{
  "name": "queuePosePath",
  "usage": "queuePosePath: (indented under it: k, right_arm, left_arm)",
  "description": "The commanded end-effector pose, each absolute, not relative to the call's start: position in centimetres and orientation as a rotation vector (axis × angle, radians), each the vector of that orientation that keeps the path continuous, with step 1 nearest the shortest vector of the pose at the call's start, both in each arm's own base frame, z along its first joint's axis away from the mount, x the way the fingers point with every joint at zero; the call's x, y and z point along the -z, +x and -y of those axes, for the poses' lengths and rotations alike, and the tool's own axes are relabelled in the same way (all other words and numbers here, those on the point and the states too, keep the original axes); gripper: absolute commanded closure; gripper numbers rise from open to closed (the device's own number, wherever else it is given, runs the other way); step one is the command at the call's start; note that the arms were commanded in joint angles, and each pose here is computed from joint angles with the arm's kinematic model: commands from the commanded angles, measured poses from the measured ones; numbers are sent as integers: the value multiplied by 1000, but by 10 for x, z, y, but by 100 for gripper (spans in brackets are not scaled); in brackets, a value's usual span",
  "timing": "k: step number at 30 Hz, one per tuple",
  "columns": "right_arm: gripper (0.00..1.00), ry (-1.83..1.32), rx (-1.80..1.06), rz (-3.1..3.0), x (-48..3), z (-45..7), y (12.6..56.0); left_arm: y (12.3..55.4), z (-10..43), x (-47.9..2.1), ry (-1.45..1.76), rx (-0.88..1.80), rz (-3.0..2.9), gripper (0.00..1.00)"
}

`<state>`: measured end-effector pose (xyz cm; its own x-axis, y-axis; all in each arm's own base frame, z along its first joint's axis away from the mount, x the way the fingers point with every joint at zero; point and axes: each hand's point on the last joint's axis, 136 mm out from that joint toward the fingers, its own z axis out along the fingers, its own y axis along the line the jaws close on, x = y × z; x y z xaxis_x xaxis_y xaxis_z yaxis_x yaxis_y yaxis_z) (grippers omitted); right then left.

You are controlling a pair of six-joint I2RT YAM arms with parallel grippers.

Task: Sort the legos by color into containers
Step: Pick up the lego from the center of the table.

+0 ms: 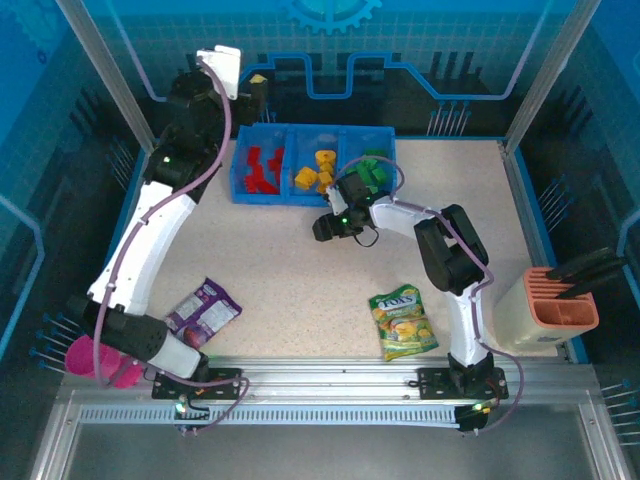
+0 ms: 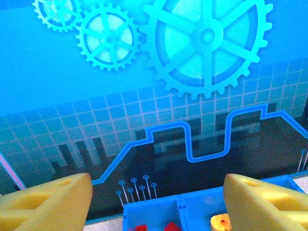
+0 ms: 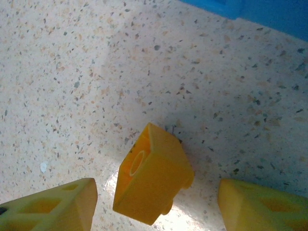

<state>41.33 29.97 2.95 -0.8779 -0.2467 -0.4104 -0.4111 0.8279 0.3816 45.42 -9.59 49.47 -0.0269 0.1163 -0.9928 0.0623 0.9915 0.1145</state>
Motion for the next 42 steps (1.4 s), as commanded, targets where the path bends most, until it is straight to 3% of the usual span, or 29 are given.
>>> queuePosePath:
  k: [1, 26, 31, 42]
  right_arm:
    - [35, -462, -724, -2690, -13, -312, 413]
    - [73, -527, -569, -2739, 4, -327, 416]
    - [78, -590, -529, -2689, -31, -321, 414]
    - [79, -696, -601, -2648, -92, -326, 391]
  left_arm:
    - [448, 80, -500, 116, -96, -1569, 26]
    - [428, 43, -453, 17, -79, -1685, 22]
    - [403, 28, -414, -63, -69, -1789, 22]
    - [370, -5, -360, -142, -115, -1921, 21]
